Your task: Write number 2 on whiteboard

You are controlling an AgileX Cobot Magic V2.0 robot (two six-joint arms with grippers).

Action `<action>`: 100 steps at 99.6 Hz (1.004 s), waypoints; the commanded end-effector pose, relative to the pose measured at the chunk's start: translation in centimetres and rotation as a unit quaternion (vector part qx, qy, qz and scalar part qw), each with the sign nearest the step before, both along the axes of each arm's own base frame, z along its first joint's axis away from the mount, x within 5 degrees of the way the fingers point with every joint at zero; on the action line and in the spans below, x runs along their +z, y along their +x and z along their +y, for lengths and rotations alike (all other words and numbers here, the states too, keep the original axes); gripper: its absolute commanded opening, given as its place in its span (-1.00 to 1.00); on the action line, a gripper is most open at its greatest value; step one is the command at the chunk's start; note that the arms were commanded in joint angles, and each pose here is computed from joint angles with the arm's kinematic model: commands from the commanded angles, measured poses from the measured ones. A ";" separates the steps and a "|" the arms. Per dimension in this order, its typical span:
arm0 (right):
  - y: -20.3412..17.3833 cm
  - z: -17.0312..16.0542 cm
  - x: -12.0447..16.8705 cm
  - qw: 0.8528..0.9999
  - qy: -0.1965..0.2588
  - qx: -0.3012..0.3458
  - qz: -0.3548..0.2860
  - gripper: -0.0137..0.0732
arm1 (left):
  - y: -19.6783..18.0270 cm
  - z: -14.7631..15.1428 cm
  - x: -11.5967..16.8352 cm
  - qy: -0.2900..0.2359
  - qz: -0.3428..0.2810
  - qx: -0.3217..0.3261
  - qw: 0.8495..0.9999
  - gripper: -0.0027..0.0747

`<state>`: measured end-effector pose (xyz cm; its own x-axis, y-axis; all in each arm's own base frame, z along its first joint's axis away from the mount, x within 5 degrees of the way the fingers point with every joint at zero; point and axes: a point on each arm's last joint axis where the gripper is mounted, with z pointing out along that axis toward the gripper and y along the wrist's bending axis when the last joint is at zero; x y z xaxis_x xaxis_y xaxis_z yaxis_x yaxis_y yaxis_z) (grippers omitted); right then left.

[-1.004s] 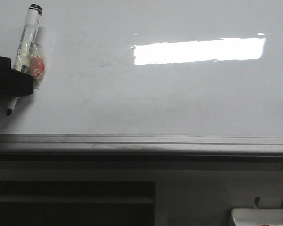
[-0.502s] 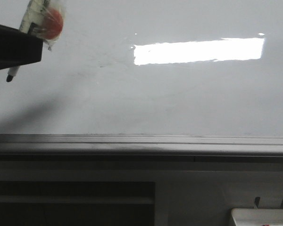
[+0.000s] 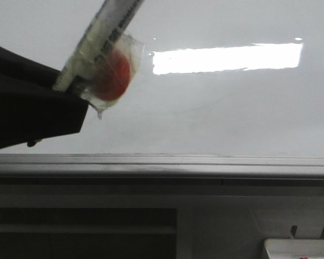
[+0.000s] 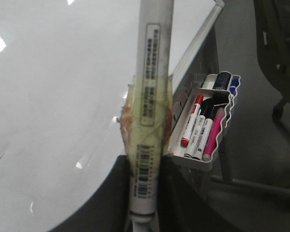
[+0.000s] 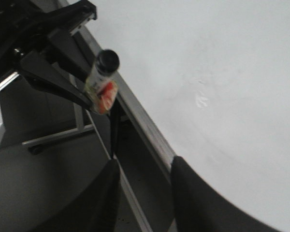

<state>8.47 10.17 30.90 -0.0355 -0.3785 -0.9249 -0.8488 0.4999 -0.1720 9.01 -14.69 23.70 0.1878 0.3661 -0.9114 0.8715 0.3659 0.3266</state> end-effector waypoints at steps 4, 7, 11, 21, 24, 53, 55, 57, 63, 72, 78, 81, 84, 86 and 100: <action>1.0 2.0 1.6 1.000 0.011 0.020 -0.013 0.08 | -0.3 -0.8 0.9 -0.005 -0.047 -0.043 0.998 -0.98; 1.1 2.5 1.7 0.999 0.008 0.032 -0.010 0.06 | -0.3 -0.9 0.7 0.004 -0.054 -0.050 0.997 -0.98; 1.3 3.2 1.7 0.999 0.005 0.038 -0.007 0.06 | -0.3 -0.9 0.6 0.009 -0.056 -0.052 0.997 -0.98; 1.7 4.7 2.1 0.998 0.003 0.055 -0.006 0.06 | -0.3 -1.0 0.5 0.012 -0.056 -0.054 0.997 -0.98; 1.8 5.2 2.2 0.998 0.001 0.061 -0.003 0.06 | -0.3 -1.0 0.5 0.012 -0.056 -0.054 0.997 -0.98; 3.2 8.0 2.1 0.995 -0.019 0.084 0.040 0.06 | -0.3 -1.0 0.6 0.010 -0.057 -0.056 0.997 -0.98; 3.2 8.1 2.0 0.995 -0.021 0.087 0.045 0.05 | -0.3 -1.0 0.6 0.008 -0.058 -0.057 0.997 -0.98; 3.2 8.2 1.9 0.994 -0.023 0.090 0.051 0.01 | -0.3 -1.0 0.6 0.007 -0.058 -0.057 0.997 -0.98; 3.2 8.4 1.8 0.994 -0.026 0.092 0.057 -0.18 | -0.4 -1.1 0.7 0.004 -0.059 -0.059 0.997 -0.98; 3.3 8.5 1.7 0.994 -0.027 0.092 0.059 -0.72 | -0.4 -1.1 0.7 0.001 -0.060 -0.060 0.996 -0.98; 3.3 8.5 1.7 0.994 -0.025 0.090 0.059 -0.85 | -0.4 -1.1 0.7 0.000 -0.060 -0.060 0.996 -0.98; 3.3 8.4 1.8 0.994 -0.023 0.089 0.058 -0.85 | -0.4 -1.1 0.7 0.000 -0.060 -0.060 0.996 -0.98; 3.3 8.4 1.8 0.994 -0.023 0.088 0.057 -0.85 | -0.4 -1.1 0.7 0.000 -0.060 -0.060 0.996 -0.98; 3.4 8.4 1.8 0.994 -0.022 0.088 0.056 -0.85 | -0.4 -1.1 0.7 0.000 -0.060 -0.060 0.996 -0.97; 3.2 8.4 1.7 0.993 -0.028 0.094 0.059 -0.85 | -0.5 -0.8 1.2 -0.010 -0.067 -0.058 0.996 -0.62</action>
